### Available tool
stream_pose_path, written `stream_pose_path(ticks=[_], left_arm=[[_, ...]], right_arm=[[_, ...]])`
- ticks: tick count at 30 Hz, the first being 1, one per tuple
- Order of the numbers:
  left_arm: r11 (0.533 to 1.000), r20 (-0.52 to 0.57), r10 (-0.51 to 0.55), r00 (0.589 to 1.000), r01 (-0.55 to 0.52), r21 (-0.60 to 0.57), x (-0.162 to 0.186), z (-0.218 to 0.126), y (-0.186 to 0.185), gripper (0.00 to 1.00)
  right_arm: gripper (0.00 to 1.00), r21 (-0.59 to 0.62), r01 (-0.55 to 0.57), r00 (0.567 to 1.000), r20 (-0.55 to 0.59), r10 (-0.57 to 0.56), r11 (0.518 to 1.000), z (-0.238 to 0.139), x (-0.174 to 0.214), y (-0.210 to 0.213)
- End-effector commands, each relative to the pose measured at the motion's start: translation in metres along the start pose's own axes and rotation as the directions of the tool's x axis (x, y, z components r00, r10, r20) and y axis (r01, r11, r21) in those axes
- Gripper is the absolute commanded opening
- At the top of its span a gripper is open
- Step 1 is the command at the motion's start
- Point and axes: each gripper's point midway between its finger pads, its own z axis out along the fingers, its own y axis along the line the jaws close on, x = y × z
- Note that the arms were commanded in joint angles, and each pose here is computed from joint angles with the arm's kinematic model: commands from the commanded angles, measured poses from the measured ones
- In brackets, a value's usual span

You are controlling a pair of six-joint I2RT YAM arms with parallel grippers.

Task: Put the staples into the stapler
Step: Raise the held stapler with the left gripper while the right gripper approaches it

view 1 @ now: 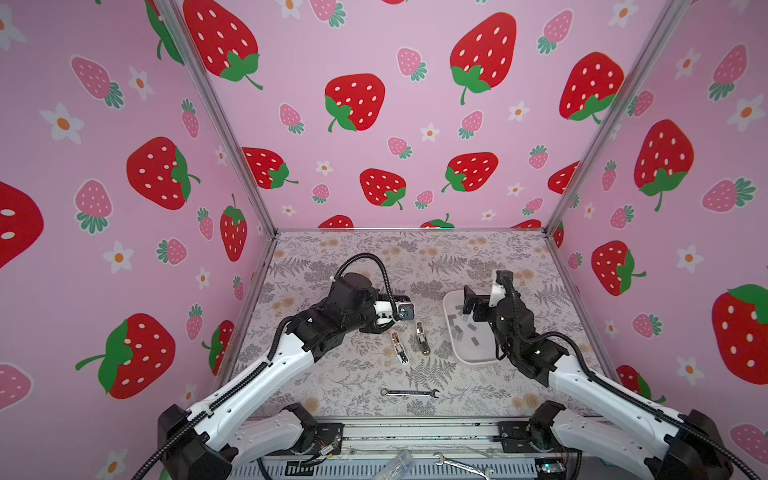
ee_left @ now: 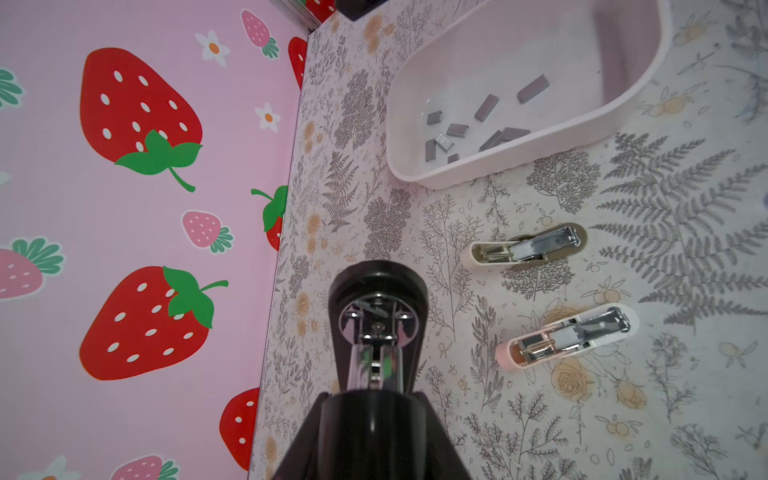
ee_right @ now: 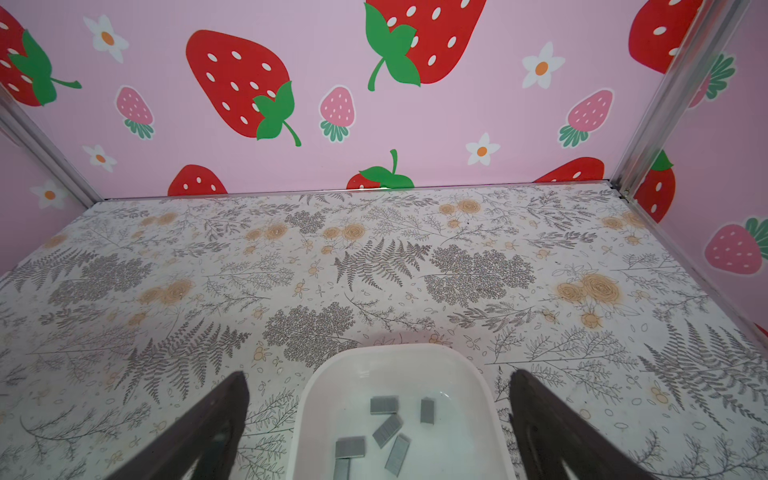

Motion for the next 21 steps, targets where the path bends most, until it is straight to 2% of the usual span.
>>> stream_pose_path(ticks=[1, 3, 5, 8, 11, 14, 16, 21], left_arm=[[1.000, -0.001, -0.010, 1.000, 0.010, 0.015, 0.000, -0.001, 0.004, 0.00], [1.000, 0.021, -0.012, 1.000, 0.011, 0.029, -0.003, -0.005, 0.001, 0.00], [0.999, 0.064, -0.004, 0.998, 0.001, 0.040, -0.008, -0.005, -0.006, 0.00], [0.999, 0.072, -0.002, 0.997, -0.002, 0.052, -0.008, -0.001, -0.009, 0.00], [0.997, 0.063, -0.064, 0.996, 0.061, 0.057, -0.013, -0.002, -0.001, 0.00], [0.994, 0.145, -0.113, 0.983, 0.113, 0.009, -0.032, -0.004, 0.017, 0.00], [0.992, 0.191, -0.122, 0.974, 0.123, 0.008, -0.045, -0.006, 0.024, 0.00], [0.995, 0.208, -0.099, 0.973, 0.097, 0.017, -0.060, -0.001, 0.025, 0.00]], right_arm=[[0.88, -0.133, -0.006, 0.999, 0.031, 0.010, 0.991, -0.004, -0.008, 0.022], [0.78, -0.216, -0.002, 1.000, 0.024, 0.007, 0.976, -0.006, -0.008, 0.037], [0.73, -0.277, 0.000, 1.000, 0.017, 0.005, 0.961, -0.008, -0.009, 0.049], [0.67, -0.351, 0.004, 1.000, 0.022, 0.004, 0.936, -0.013, -0.010, 0.065], [0.65, -0.407, 0.030, 0.999, 0.039, -0.015, 0.913, -0.020, -0.012, 0.080], [0.65, -0.451, 0.047, 0.998, 0.061, -0.022, 0.891, -0.029, -0.016, 0.091], [0.65, -0.482, 0.047, 0.997, 0.079, -0.010, 0.875, -0.035, -0.018, 0.095], [0.62, -0.550, 0.051, 0.990, 0.135, 0.029, 0.834, -0.054, -0.031, 0.100]])
